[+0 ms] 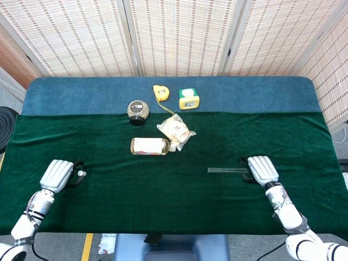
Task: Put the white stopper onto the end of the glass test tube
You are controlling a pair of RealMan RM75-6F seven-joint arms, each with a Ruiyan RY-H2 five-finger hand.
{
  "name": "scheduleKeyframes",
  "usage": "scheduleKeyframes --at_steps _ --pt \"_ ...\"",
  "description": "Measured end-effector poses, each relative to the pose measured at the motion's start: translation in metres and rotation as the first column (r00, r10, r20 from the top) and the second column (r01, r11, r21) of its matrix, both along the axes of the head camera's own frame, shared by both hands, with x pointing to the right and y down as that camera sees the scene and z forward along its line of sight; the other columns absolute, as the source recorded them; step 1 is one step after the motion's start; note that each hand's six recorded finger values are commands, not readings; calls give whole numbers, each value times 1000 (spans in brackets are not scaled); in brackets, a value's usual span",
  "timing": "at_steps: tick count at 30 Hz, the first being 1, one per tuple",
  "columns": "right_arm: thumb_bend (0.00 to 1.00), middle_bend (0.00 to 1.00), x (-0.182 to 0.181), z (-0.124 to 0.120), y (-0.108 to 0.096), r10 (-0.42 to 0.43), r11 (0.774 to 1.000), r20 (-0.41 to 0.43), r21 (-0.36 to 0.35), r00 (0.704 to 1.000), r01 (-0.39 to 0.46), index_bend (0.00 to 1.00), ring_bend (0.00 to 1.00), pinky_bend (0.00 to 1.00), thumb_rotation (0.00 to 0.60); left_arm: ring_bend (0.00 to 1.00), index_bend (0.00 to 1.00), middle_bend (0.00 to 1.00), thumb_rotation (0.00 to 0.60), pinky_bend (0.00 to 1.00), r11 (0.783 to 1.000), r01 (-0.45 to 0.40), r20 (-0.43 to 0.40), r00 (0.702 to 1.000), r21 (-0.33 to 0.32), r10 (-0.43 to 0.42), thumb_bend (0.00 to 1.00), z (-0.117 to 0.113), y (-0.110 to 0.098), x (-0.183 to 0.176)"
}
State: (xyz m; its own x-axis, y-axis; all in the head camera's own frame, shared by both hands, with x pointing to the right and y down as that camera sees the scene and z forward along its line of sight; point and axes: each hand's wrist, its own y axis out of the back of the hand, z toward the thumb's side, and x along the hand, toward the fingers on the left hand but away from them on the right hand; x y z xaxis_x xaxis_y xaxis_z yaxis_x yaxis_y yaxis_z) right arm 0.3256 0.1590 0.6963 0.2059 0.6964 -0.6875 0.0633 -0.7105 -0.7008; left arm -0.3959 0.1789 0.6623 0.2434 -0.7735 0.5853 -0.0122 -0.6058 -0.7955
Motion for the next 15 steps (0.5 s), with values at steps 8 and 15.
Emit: scheduleKeyframes --at_steps 8,15 --pt "395 898 -6 16 -2 -4 1000 -7 -18 1000 4 447 1000 951 600 909 627 957 600 893 1000 3 2 1000 -2 -3 477 1 1 -1" --pt "395 898 -9 23 -3 -5 1000 -12 -17 1000 4 463 1000 951 600 909 626 957 600 893 1000 5 3 1000 -4 -5 478 2 2 -2"
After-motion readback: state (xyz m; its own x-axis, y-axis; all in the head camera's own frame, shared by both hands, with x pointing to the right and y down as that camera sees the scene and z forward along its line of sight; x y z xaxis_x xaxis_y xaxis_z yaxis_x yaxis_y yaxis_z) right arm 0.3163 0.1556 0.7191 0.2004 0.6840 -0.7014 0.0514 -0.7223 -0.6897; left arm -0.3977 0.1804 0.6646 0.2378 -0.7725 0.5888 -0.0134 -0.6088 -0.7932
